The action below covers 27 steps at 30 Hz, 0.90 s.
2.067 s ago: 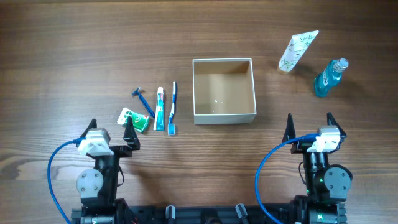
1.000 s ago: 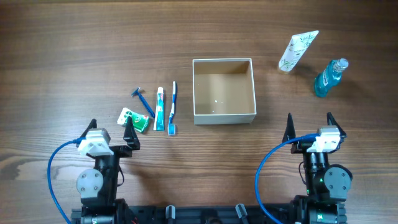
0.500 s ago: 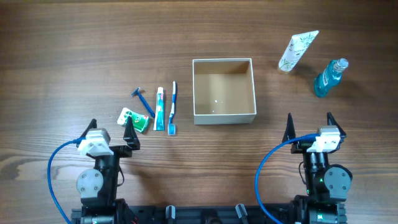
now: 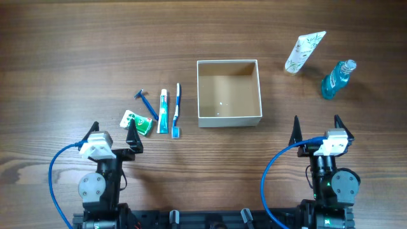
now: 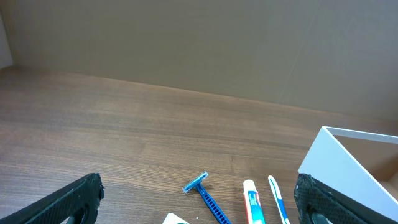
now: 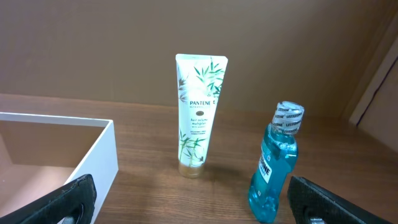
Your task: Pack container
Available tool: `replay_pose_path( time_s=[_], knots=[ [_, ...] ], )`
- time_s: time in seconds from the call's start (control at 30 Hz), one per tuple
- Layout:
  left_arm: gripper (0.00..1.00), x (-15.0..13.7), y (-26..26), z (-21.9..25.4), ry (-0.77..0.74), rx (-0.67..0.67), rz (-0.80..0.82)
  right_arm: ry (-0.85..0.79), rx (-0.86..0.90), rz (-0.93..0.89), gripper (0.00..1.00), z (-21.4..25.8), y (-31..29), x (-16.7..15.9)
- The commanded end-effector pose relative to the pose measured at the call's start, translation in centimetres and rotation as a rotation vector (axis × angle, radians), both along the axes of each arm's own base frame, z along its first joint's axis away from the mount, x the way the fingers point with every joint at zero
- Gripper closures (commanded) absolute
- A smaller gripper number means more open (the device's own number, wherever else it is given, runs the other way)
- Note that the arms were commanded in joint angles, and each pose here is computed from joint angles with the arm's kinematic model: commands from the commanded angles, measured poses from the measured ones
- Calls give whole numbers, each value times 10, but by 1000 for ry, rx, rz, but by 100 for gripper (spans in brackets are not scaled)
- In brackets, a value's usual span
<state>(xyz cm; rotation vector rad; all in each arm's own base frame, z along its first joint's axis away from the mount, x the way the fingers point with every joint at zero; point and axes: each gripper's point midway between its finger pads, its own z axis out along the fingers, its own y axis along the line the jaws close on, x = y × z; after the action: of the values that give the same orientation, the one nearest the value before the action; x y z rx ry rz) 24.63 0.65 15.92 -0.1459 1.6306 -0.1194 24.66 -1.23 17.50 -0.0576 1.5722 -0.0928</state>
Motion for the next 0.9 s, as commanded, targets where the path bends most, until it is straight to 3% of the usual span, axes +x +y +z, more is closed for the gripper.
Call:
replay_pose_path(
  time_s=[0.0,0.5,0.87],
  knots=[
    [0,0,2,-3,11,-17,13,-1,-5,15,0,0,2,0],
    [0,0,2,-3,11,-17,13,-1,1,21,0,0,3,0],
    [0,0,1,-3,11,-17,12,-5,400,39,0,1,7,0]
  ],
)
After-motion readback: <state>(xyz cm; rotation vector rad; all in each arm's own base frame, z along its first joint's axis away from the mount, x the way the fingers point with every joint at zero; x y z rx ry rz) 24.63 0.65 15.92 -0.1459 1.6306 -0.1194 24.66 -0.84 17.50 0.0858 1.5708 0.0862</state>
